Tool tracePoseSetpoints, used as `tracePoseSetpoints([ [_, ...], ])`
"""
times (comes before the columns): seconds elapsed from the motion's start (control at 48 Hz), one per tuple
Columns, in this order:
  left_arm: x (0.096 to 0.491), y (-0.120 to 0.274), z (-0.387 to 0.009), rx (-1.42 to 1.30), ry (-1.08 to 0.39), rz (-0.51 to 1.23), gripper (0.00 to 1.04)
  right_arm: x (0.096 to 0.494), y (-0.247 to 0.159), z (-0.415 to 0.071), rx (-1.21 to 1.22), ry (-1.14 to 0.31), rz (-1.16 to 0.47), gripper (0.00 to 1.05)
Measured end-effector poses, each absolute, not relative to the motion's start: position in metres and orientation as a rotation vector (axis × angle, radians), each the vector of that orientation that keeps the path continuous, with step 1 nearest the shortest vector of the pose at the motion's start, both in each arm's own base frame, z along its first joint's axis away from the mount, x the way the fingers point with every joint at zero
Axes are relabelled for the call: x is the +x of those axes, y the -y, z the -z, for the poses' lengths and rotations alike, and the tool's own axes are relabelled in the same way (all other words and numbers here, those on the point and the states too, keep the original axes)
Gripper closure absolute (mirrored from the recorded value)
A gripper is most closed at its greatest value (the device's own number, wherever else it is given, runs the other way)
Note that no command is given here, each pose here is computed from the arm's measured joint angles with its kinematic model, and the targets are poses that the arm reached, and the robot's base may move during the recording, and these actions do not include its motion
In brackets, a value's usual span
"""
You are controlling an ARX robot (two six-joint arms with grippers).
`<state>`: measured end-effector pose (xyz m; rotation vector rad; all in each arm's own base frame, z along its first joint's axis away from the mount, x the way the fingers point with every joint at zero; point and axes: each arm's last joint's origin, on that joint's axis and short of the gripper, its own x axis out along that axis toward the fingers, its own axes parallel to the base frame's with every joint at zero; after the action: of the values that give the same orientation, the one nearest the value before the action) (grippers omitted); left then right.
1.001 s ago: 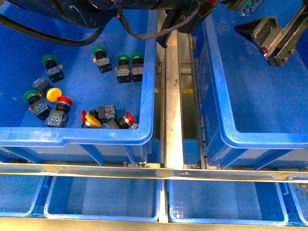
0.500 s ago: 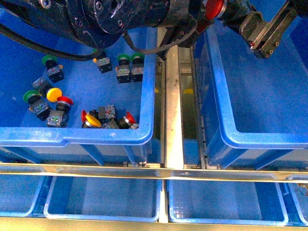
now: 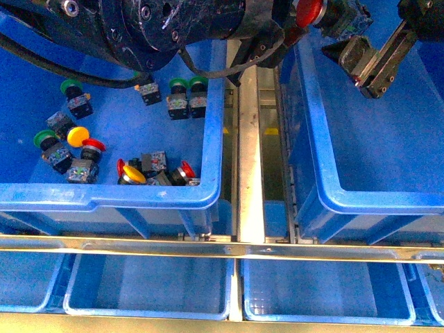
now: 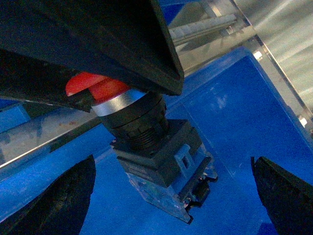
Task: Pick red and yellow buttons and place in box
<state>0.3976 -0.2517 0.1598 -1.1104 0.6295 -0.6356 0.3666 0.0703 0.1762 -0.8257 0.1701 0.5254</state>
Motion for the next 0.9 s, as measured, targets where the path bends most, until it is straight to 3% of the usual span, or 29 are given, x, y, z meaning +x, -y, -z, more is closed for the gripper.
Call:
tracePoseSetpoints([
  [0.709,0.3979,0.2518,-0.1606,-1.111,-0.621,0.642,0.69,0.3753,-0.0698,-0.1748,-0.835,-0.174,-0.512,0.08],
  [0.896,0.3979,0.2518,-0.1607,-1.112,-0.619,0.643,0.69,0.3766,-0.0701,-0.1767,-0.836,-0.169,-0.510,0.35],
])
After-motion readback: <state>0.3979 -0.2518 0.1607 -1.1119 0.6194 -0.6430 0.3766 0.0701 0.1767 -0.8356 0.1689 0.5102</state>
